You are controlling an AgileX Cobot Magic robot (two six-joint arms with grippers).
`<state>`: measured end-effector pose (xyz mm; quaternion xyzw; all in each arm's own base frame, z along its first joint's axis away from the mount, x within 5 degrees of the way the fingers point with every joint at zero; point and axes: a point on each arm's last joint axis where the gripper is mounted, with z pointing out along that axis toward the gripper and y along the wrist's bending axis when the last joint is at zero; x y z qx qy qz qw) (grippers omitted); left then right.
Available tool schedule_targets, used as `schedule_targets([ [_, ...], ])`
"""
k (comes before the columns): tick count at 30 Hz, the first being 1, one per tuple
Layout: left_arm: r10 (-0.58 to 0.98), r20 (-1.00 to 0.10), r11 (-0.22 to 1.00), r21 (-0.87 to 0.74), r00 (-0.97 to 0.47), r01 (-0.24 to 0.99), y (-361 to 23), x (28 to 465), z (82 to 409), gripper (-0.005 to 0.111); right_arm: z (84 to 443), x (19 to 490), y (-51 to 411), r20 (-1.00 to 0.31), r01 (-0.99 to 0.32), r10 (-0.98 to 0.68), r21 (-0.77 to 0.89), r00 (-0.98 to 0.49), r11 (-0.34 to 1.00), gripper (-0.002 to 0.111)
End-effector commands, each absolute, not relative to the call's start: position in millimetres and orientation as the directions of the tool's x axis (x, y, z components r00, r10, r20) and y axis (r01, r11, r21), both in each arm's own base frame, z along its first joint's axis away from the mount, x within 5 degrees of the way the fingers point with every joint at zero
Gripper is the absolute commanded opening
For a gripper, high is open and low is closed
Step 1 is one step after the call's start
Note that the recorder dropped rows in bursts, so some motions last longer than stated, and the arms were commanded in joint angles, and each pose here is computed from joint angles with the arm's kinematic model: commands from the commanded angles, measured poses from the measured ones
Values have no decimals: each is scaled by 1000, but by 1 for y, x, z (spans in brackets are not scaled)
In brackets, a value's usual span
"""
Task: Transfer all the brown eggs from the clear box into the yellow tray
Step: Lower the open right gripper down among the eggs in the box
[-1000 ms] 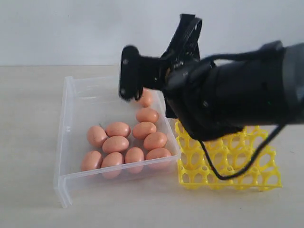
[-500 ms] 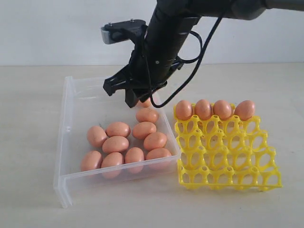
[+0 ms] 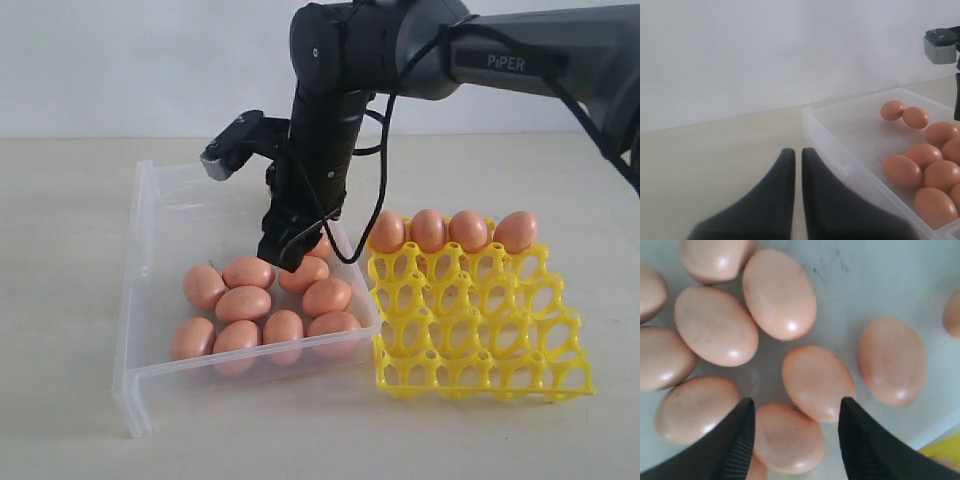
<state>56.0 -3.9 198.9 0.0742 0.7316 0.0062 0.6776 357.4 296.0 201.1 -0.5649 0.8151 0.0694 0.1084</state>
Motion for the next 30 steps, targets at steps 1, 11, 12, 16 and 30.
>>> schedule_targets([
  [1, 110, -991, 989, 102, -71, 106, -4, 56, 198, 4, 207, 368, 292, -253, -973, -959, -156, -128, 171, 46],
  [11, 110, -991, 989, 102, -71, 106, -4, 56, 198, 4, 186, 368, 296, -203, -978, -966, -167, 159, -126, 46],
  [12, 110, -991, 989, 102, -71, 106, -4, 56, 198, 4, 183, 367, 298, -213, -978, -962, -153, 172, -141, 46],
  [16, 110, -991, 989, 102, -71, 106, -4, 56, 198, 4, 168, 367, 301, -215, -977, -956, -114, 200, -178, 46],
  [30, 110, -991, 989, 102, -71, 106, -4, 56, 198, 4, 150, 373, 297, -150, -989, -982, -113, 112, -95, 46],
])
